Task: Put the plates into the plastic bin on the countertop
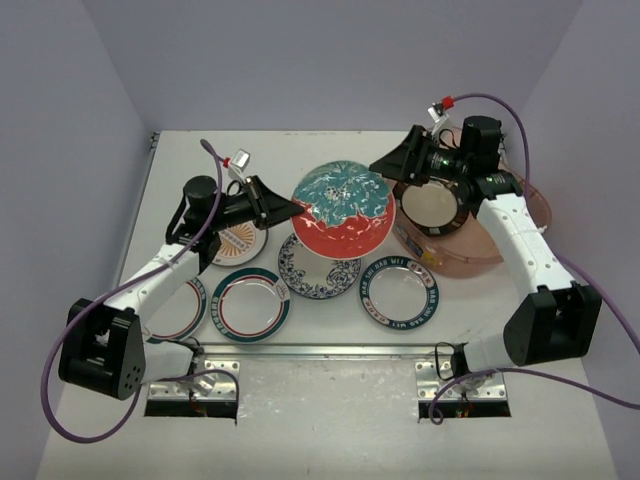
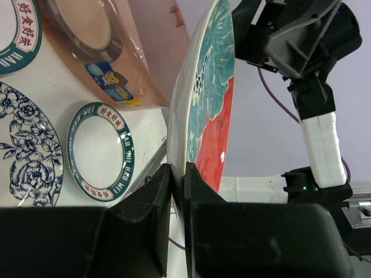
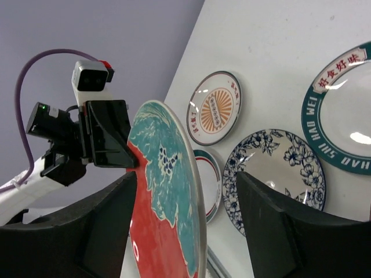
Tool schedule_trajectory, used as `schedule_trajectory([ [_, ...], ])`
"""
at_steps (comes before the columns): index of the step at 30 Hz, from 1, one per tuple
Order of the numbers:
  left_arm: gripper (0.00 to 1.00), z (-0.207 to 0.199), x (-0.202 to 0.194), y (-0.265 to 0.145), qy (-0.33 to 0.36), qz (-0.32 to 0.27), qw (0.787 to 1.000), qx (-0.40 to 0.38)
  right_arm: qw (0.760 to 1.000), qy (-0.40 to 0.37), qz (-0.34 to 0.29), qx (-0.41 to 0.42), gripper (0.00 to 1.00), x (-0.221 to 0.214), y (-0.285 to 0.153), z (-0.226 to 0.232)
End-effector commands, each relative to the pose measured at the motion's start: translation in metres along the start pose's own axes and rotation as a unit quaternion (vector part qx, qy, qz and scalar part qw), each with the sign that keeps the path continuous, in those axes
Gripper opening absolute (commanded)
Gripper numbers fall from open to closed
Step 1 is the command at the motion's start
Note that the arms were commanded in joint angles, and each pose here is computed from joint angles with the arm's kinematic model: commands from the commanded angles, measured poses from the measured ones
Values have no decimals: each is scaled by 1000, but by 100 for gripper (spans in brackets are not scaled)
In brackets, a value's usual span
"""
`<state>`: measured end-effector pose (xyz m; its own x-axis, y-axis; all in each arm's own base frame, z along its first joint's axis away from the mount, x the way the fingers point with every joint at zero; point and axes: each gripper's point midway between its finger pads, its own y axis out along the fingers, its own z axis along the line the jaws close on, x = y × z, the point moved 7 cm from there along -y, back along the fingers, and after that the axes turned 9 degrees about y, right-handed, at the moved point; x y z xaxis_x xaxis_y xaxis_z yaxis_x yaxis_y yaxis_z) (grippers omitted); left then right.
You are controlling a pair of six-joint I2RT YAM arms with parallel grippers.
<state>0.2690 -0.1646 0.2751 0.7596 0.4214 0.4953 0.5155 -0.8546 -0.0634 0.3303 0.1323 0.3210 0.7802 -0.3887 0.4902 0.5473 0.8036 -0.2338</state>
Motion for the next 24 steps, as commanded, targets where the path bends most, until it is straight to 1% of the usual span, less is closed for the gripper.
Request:
schedule_trajectory([
  [1, 0, -67, 23, -13, 94, -73, 986, -116, 999, -9, 21, 25, 54, -19, -5, -5],
  [2, 0, -67, 23, -13, 96, -73, 986, -117, 999, -6, 29, 30, 53, -24, -6, -7],
  [6, 0, -63, 21, -11, 93, -69, 987, -114, 997, -11, 45, 54, 54, -46, -17, -7],
  [7, 0, -63, 21, -11, 94, -69, 987, -115, 997, -13, 48, 62, 51, -50, -19, -5],
  [8, 0, -63, 21, -11, 95, -68, 986, -115, 997, -11, 50, 65, 41, -51, -20, -4],
  [10, 0, -63, 21, -11, 97, -66, 986, -118, 997, -5, 50, 63, 7, -53, -21, -6],
  [11, 8, -64, 21, -11, 100, -65, 986, -119, 997, 1, 43, 56, 0, -52, -22, -7],
  [12, 22, -65, 21, -11, 104, -65, 986, -117, 998, 7, 31, 48, 0, -51, -24, -9],
  [13, 50, -58, 21, -10, 88, -67, 990, -88, 999, 20, 13, 33, 0, -47, -28, -15],
  [14, 90, -58, 27, -10, 125, -80, 987, -61, 999, 29, -23, 10, 0, -41, -35, -17],
  [15, 99, -57, 32, -10, 100, -90, 991, -19, 998, 49, -37, 0, 0, -37, -39, -23],
  [16, 100, -44, 29, -17, 115, -84, 988, 59, 993, 80, -80, -23, 0, -30, -49, -25],
  [17, 100, -48, 38, -21, 152, -115, 978, 82, 986, 106, -120, -43, 0, -22, -60, -32],
  [18, 100, -36, 40, -30, 160, -133, 966, 151, 973, 144, -168, -72, 0, -15, -76, -49],
  [19, 100, -32, 39, -41, 170, -150, 955, 192, 953, 181, -224, -94, 0, -9, -93, -54],
  [20, 100, -35, 37, -52, 181, -165, 946, 212, 930, 202, -283, -121, 0, -2, -105, -61],
  [22, 100, -33, 29, -65, 198, -171, 937, 233, 885, 225, -367, -176, 0, 5, -123, -75],
  [24, 100, -33, 21, -69, 206, -162, 937, 230, 833, 244, -443, -226, 0, 11, -138, -86],
])
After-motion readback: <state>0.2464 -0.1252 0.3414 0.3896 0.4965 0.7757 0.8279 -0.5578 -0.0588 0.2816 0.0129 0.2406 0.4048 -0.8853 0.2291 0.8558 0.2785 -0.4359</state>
